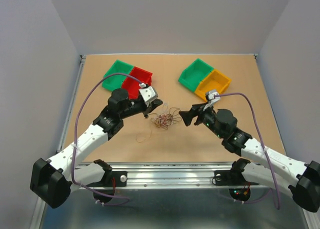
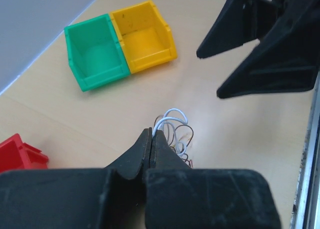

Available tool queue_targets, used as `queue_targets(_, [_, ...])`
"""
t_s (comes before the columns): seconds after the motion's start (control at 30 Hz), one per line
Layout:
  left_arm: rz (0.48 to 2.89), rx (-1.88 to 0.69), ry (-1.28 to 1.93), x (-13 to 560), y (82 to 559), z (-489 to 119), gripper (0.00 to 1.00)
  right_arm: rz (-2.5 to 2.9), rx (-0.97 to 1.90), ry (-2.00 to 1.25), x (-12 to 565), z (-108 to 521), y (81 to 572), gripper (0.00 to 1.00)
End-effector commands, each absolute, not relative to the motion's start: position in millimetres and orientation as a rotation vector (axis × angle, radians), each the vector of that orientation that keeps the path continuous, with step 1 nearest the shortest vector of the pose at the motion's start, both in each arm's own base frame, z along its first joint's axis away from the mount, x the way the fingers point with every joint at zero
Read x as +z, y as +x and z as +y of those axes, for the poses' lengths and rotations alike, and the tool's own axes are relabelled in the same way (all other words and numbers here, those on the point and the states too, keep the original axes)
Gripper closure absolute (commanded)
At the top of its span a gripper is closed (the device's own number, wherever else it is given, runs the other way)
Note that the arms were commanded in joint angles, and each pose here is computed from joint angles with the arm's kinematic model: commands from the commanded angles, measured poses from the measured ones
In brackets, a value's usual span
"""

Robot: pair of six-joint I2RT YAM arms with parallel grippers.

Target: Untangle the cables

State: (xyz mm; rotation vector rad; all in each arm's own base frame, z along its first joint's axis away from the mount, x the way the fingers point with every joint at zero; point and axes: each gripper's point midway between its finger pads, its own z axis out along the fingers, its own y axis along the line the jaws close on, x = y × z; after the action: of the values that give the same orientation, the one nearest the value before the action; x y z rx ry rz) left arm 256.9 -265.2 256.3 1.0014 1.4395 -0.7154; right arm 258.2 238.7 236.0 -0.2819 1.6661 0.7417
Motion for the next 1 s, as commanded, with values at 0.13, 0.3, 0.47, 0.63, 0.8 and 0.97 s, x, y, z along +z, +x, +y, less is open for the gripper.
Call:
queue_targets(0.13, [1.401, -0.794, 1.051, 274, 242, -273, 1.0, 1.605, 0.85, -0.473, 192, 257, 234, 0.06])
queue_targets(0.3, [1.367, -0.797, 1.045, 286, 235, -269, 1.0, 1.633, 0.853, -0.58, 161, 274, 237, 0.04])
queue_targets(0.47, [1.349, -0.804, 1.037, 295, 232, -268, 1.0, 1.618, 0.944, -0.734, 145, 303, 232, 0.04])
queue_targets(0.63, [1.344, -0.802, 1.03, 299, 231, -267, 1.0, 1.662, 0.971, -0.805, 113, 324, 241, 0.1])
queue_targets(0.8, [1.334, -0.774, 1.001, 308, 232, -262, 1.0, 1.638, 1.0, -0.798, 103, 339, 253, 0.52])
queue_targets(0.97, [1.358, -0.576, 0.751, 341, 268, -232, 1.0, 1.657, 0.9, -0.612, 105, 319, 271, 0.99])
